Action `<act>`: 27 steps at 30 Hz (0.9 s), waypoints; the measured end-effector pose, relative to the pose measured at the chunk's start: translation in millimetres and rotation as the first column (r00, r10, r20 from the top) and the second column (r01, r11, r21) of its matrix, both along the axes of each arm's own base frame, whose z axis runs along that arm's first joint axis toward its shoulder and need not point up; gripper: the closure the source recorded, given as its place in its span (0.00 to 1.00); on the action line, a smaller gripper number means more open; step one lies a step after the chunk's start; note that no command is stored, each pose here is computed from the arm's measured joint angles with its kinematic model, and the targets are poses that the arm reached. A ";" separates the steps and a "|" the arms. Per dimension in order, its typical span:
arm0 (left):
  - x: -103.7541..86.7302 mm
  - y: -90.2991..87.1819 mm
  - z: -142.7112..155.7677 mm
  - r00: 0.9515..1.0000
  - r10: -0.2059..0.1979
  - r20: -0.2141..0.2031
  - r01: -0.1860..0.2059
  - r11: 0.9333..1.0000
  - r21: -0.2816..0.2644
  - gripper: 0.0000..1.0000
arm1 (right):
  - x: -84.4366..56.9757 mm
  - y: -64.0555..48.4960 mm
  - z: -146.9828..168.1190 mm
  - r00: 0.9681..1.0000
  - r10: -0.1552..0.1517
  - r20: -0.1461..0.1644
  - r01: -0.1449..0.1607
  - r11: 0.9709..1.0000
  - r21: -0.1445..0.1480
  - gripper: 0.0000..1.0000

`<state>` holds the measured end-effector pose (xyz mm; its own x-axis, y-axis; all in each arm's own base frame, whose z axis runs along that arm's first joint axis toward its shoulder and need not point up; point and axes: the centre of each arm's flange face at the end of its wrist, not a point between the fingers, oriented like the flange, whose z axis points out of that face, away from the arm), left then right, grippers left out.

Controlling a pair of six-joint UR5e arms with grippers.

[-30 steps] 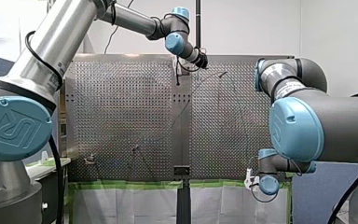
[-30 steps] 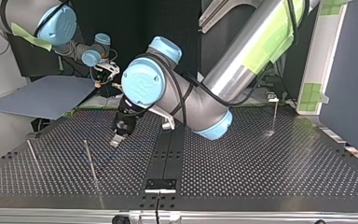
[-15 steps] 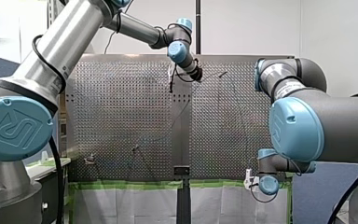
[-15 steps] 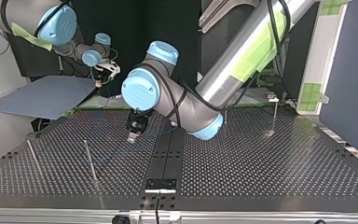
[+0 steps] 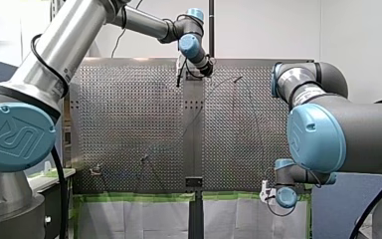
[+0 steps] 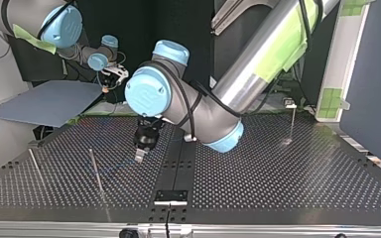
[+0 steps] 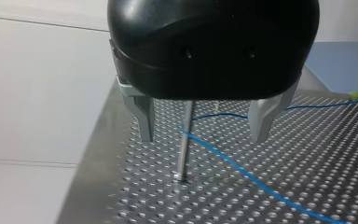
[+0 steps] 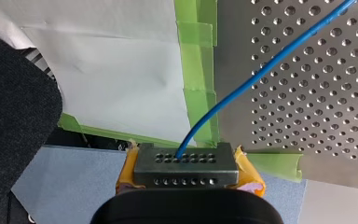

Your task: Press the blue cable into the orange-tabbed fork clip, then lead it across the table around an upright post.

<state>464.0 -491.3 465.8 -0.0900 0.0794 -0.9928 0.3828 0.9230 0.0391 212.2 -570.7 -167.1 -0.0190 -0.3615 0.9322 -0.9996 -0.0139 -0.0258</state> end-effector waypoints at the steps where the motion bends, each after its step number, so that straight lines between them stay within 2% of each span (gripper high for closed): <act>1: -1.5 1.2 4.3 1.000 0.000 0.007 0.000 1.000 0.001 0.00 | 0.2 0.1 0.0 1.000 0.000 0.000 0.000 1.000 0.000 1.00; 8: -5.3 2.1 12.2 1.000 -0.008 0.024 0.008 1.000 0.012 0.00 | 1.4 0.6 -0.1 1.000 0.003 0.000 -0.003 1.000 0.000 1.00; 18: -6.4 0.5 12.9 1.000 -0.017 0.027 0.016 1.000 0.011 0.00 | 1.7 1.0 -0.2 1.000 0.003 -0.001 -0.003 1.000 0.003 1.00; 27: -8.4 -4.0 13.1 0.998 -0.056 0.023 0.056 0.998 -0.006 0.00 | 2.7 1.4 -0.1 1.000 0.006 -0.001 -0.006 1.000 0.003 1.00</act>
<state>455.6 -495.3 479.0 -0.0631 0.0771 -0.9950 0.4332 0.9003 0.0423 214.9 -569.4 -167.2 -0.0160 -0.3648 0.9310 -0.9995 -0.0202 -0.0251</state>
